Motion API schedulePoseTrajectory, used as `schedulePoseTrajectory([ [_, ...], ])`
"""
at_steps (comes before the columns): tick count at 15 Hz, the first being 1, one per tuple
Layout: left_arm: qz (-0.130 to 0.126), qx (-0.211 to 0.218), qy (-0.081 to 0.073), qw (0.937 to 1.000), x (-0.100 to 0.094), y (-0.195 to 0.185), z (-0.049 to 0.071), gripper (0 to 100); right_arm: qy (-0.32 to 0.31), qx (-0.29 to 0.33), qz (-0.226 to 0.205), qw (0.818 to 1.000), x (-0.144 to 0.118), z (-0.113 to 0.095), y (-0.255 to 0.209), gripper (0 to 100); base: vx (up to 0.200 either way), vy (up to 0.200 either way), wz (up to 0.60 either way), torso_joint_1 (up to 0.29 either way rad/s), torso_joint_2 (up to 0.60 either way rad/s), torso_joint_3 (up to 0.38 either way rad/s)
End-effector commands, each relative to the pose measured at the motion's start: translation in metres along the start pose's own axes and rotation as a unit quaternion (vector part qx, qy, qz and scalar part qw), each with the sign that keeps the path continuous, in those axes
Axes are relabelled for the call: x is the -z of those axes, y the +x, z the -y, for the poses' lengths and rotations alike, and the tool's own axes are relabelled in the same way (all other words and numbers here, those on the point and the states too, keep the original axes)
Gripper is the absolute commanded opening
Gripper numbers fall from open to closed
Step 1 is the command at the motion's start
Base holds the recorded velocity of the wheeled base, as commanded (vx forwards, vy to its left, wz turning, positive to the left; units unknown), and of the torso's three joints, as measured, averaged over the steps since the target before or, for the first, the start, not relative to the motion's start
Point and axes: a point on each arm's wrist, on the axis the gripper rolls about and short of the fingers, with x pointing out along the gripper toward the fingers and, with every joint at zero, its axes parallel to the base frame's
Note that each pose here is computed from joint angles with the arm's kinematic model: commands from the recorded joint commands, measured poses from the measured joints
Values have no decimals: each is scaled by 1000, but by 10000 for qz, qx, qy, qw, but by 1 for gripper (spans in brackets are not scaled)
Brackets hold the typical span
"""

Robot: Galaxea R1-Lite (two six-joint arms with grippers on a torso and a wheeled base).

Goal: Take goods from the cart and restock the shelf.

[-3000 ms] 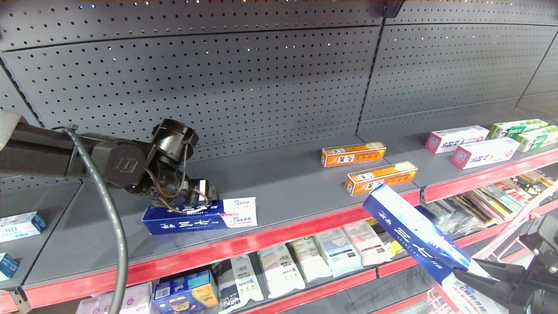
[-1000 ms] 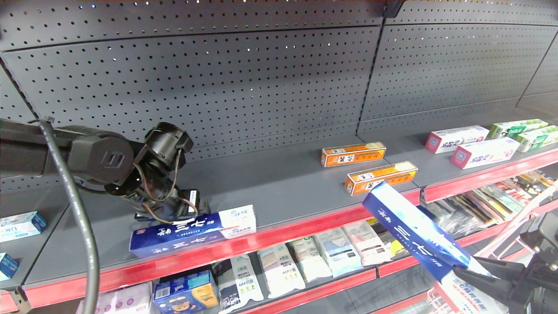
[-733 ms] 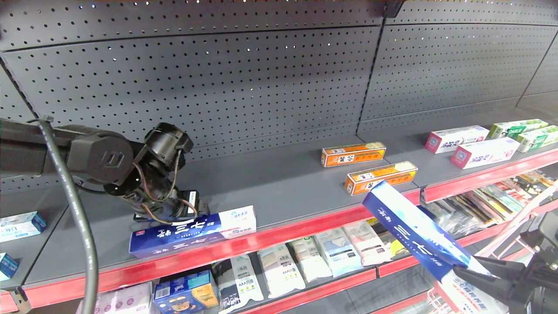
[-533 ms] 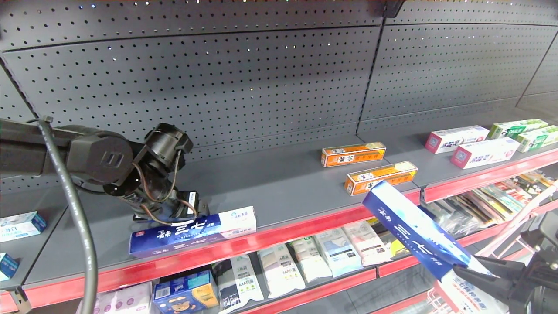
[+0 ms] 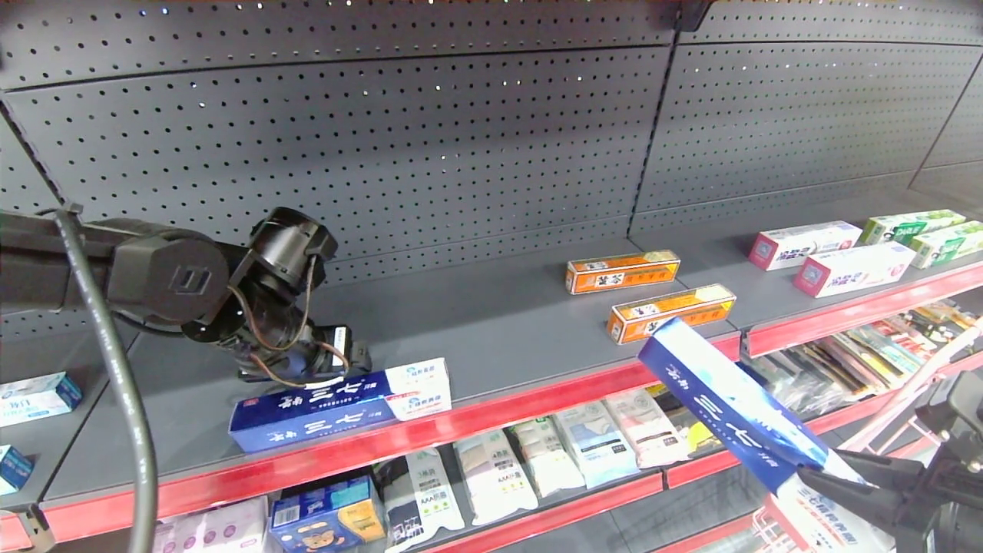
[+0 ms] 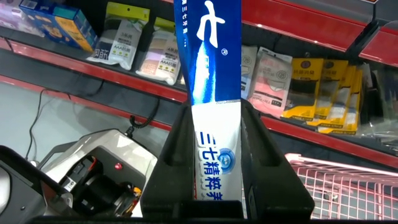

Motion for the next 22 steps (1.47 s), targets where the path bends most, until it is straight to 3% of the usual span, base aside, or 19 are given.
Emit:
schedulePoseTrajectory([
  [1, 129, 47, -30, 9999, -2, -1, 0, 100, -6, -11, -2, 10000, 0, 0, 1, 0, 0, 0, 0, 0, 0, 0],
  [6, 557, 205, -90, 9982, -5, -29, -3, 100, 14, -6, -33, 10000, 1, 0, 1, 0, 0, 0, 0, 0, 0, 0],
  [11, 667, 329, 30, 9972, 30, -40, -9, 100, -11, 38, 63, 10000, -4, 2, 1, 0, 0, 0, 0, 0, 0, 0],
  [13, 870, 361, 81, 9955, 49, -32, -11, 100, -50, 79, 197, 9998, -13, 4, -1, 0, 0, 0, 0, 0, 0, 0],
  [17, 1234, 587, 169, 9905, 61, -49, -9, 100, -30, 98, 131, 9999, -9, 3, -1, 0, 0, 0, 0, 0, 0, 0],
  [19, 1428, 635, 147, 9876, 64, -62, -12, 100, 2, 101, 70, 9999, -5, 2, -1, 0, 0, 0, 0, 0, 0, 0],
  [22, 1604, 707, 206, 9843, 84, -80, -19, 100, 21, 157, 69, 9999, -8, 6, 1, 0, 0, 0, 0, 0, 0, 0],
])
